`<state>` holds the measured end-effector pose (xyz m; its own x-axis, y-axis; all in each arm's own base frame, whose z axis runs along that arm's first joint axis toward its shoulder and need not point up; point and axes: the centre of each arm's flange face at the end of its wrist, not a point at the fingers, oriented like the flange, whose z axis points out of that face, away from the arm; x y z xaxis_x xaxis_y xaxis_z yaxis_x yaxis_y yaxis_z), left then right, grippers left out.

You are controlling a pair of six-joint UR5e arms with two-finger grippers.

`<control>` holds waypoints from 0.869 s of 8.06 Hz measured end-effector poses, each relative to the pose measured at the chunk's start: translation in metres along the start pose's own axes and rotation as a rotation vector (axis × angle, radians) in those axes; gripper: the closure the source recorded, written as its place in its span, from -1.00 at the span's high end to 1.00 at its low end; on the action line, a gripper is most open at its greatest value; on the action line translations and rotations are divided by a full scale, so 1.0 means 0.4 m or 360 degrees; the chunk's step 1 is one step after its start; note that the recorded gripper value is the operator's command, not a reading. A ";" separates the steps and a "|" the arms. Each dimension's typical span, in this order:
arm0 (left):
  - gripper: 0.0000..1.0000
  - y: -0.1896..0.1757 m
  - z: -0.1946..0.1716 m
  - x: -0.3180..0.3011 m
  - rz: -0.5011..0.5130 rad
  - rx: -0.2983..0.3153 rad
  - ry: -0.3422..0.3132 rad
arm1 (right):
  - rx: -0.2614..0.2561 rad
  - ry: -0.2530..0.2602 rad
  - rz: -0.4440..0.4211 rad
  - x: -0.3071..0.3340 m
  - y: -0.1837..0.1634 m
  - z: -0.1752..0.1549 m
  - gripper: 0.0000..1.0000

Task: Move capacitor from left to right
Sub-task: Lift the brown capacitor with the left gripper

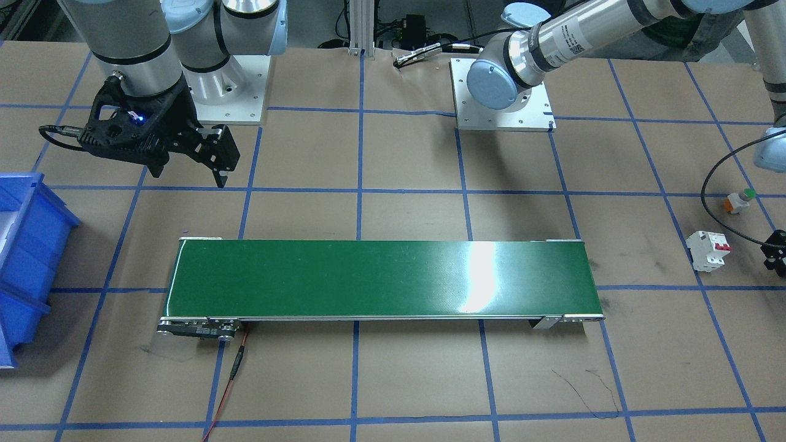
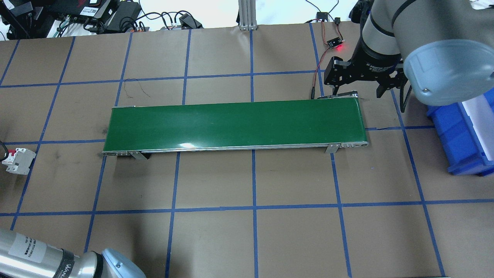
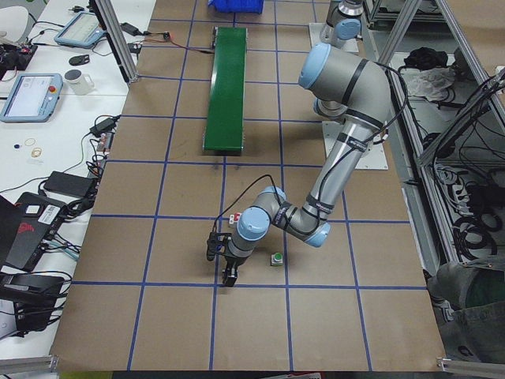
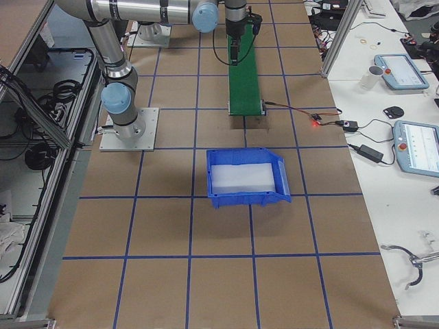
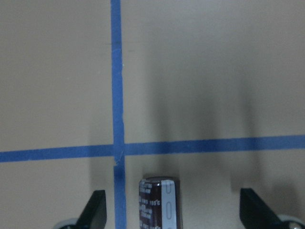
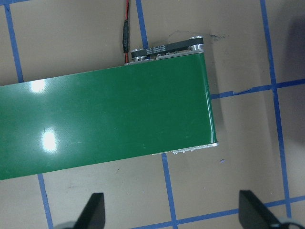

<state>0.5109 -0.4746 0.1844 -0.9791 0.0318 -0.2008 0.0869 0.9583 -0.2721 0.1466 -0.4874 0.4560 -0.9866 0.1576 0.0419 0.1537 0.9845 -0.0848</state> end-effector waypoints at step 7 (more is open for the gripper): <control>0.59 0.007 0.027 0.004 0.0028 -0.0018 0.0021 | 0.0001 0.0001 0.0000 0.000 0.000 0.000 1.00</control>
<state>0.5114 -0.4748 0.1731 -0.9798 0.0526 -0.1932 0.1024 0.9608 -0.2577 0.1465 -0.4874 0.4560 -0.9866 0.1577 0.0426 0.1536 0.9844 -0.0852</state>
